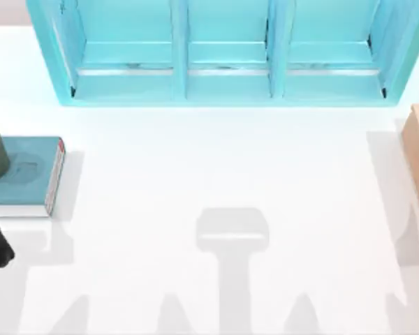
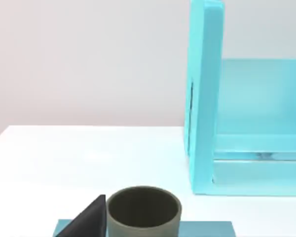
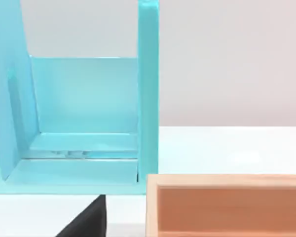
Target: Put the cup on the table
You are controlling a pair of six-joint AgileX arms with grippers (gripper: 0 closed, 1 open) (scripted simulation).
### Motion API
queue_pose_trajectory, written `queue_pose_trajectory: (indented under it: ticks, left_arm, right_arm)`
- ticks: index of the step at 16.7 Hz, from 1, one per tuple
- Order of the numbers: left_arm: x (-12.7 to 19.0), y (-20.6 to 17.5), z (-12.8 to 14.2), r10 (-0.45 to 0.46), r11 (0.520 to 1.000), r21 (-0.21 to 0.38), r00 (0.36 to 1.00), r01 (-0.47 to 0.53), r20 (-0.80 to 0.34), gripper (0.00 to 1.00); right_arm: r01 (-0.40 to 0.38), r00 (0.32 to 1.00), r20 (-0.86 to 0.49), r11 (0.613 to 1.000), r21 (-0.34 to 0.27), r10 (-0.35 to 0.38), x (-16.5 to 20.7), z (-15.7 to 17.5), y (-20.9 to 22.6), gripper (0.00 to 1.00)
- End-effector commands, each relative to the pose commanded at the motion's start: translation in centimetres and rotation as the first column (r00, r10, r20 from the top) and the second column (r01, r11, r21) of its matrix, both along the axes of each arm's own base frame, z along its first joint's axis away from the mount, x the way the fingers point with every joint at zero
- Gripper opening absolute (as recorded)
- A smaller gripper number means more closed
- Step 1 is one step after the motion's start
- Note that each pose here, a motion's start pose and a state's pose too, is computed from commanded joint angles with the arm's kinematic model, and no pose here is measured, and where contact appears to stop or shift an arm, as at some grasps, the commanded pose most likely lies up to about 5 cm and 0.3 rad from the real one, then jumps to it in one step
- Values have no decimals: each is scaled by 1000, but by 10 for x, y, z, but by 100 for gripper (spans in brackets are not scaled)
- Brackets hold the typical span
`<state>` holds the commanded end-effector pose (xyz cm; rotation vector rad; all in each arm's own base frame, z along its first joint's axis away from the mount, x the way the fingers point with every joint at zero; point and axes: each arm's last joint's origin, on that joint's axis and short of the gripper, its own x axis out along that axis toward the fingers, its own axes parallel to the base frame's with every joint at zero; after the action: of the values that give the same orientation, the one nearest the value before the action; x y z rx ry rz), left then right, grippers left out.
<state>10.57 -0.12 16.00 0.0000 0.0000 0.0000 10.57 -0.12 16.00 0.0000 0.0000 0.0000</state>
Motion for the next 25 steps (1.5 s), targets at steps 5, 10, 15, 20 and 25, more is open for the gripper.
queue_pose_trajectory:
  ticks: [5,10,15,20,25]
  left_arm:
    - [0,0,11,-5,1000,1,999,5,-51,100]
    - [13,0,69,-9,1000,4,958,11,-285,100]
    - [76,1,136,-3,1000,11,771,13,-636,100]
    - [173,3,150,6,1000,16,421,20,-907,100]
    - [247,5,137,11,1000,14,144,23,-990,100]
  right_arm:
    - [0,1000,0,1000,0,0,0,0,0,100]
    - [0,1000,0,1000,0,0,0,0,0,100]
    - [0,1000,0,1000,0,0,0,0,0,100]
    - [0,1000,0,1000,0,0,0,0,0,100]
    - [0,1000,0,1000,0,0,0,0,0,100]
